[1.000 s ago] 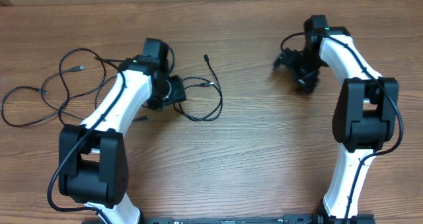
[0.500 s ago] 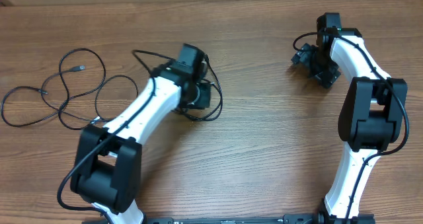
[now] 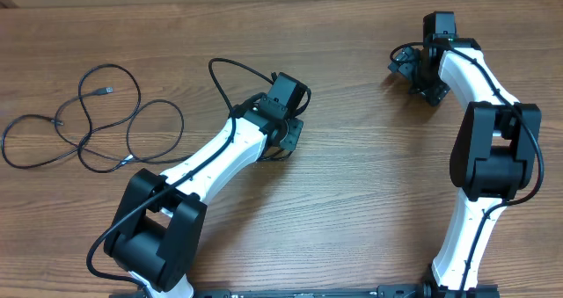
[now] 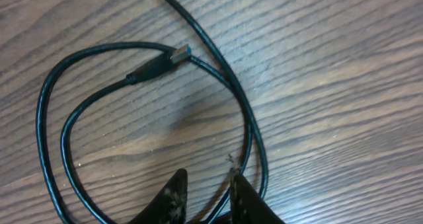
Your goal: Untangle cables
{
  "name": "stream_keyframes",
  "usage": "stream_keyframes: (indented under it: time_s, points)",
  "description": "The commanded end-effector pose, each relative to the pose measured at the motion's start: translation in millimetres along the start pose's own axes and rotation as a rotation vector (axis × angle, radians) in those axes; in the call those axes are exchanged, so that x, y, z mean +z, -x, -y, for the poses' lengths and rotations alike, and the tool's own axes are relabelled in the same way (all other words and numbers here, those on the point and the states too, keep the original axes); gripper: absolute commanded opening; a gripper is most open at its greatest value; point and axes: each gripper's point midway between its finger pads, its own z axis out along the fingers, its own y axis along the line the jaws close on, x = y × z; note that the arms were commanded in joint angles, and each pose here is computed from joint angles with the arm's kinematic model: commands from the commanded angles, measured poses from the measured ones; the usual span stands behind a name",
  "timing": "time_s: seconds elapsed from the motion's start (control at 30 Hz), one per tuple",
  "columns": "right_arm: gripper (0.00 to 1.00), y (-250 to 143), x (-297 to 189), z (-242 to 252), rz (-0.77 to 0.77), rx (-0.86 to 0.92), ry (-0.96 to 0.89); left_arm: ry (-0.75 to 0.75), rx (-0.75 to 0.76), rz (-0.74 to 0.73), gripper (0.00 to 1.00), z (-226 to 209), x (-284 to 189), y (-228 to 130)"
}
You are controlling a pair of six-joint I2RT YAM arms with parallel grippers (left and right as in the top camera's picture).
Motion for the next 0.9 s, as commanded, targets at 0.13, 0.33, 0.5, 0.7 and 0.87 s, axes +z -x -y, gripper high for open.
stream_keyframes:
  time_s: [0.13, 0.33, 0.5, 0.7, 0.87]
  points:
    - [1.00, -10.7, 17.7, 10.6, -0.039, 0.003, -0.029, 0.019, 0.109, -0.032, 0.27, -4.6, 18.6, -24.7]
    - [1.00, -10.7, 17.7, 10.6, -0.039, 0.003, -0.029, -0.024, 0.195, -0.039, 0.21, 2.2, 19.9, -28.2]
    - [1.00, -10.6, 17.7, 10.5, -0.038, 0.003, -0.029, -0.045, 0.209, -0.079, 0.21, 3.4, 4.9, -21.5]
    - [1.00, -10.6, 17.7, 10.5, -0.038, 0.003, -0.029, -0.108, 0.258, -0.086, 0.20, 14.4, -18.1, -4.8]
    - [1.00, -10.7, 17.7, 10.6, -0.039, 0.003, -0.029, -0.108, 0.307, -0.141, 0.23, 13.6, -5.3, -17.3]
